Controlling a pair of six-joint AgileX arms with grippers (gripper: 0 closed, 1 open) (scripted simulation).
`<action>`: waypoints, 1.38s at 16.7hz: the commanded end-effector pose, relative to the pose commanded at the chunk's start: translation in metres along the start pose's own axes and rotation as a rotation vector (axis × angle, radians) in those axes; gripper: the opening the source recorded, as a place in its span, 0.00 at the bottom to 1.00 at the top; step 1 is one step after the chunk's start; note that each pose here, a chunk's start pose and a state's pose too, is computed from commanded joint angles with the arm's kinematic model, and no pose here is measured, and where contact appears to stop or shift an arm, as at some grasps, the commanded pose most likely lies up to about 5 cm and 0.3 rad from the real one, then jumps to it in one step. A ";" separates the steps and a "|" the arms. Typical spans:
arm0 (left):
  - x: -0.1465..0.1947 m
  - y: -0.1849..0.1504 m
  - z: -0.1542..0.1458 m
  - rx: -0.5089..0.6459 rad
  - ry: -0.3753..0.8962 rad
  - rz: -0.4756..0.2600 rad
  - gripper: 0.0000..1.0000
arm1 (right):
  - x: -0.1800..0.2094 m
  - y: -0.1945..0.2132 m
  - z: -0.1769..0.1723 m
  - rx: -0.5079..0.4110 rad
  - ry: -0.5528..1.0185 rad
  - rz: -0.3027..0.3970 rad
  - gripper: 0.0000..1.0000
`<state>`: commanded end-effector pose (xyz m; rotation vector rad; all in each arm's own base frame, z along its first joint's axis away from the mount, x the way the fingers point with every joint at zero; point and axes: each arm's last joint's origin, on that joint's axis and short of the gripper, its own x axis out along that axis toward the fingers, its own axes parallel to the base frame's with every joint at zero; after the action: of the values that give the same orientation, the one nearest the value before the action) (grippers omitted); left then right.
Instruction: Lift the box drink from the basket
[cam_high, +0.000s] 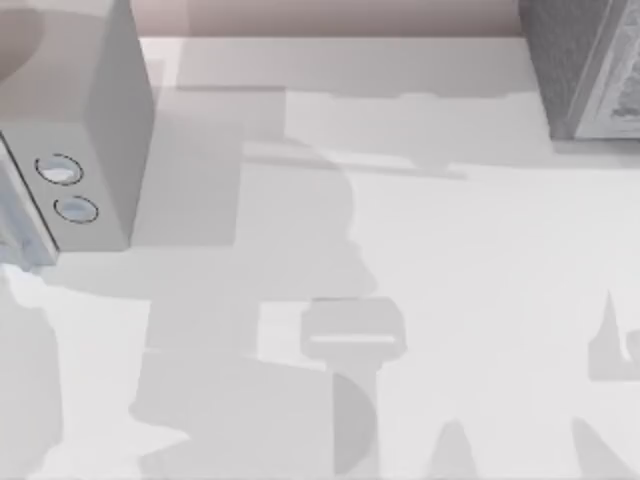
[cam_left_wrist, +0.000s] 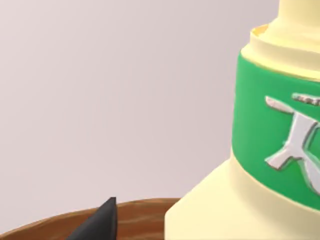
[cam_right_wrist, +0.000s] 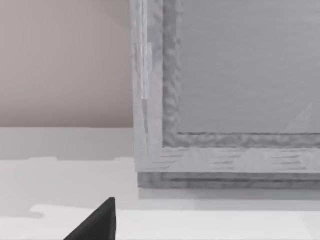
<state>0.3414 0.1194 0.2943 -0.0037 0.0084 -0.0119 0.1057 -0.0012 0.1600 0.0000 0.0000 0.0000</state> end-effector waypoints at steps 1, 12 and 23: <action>0.000 0.000 0.000 0.000 0.000 0.000 1.00 | 0.000 0.000 0.000 0.000 0.000 0.000 1.00; 0.000 0.000 0.000 0.000 0.000 0.000 0.25 | 0.000 0.000 0.000 0.000 0.000 0.000 1.00; 0.000 0.000 0.000 0.000 0.000 0.000 0.00 | 0.000 0.000 0.000 0.000 0.000 0.000 1.00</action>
<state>0.3414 0.1194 0.2943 -0.0037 0.0084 -0.0119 0.1057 -0.0012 0.1600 0.0000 0.0000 0.0000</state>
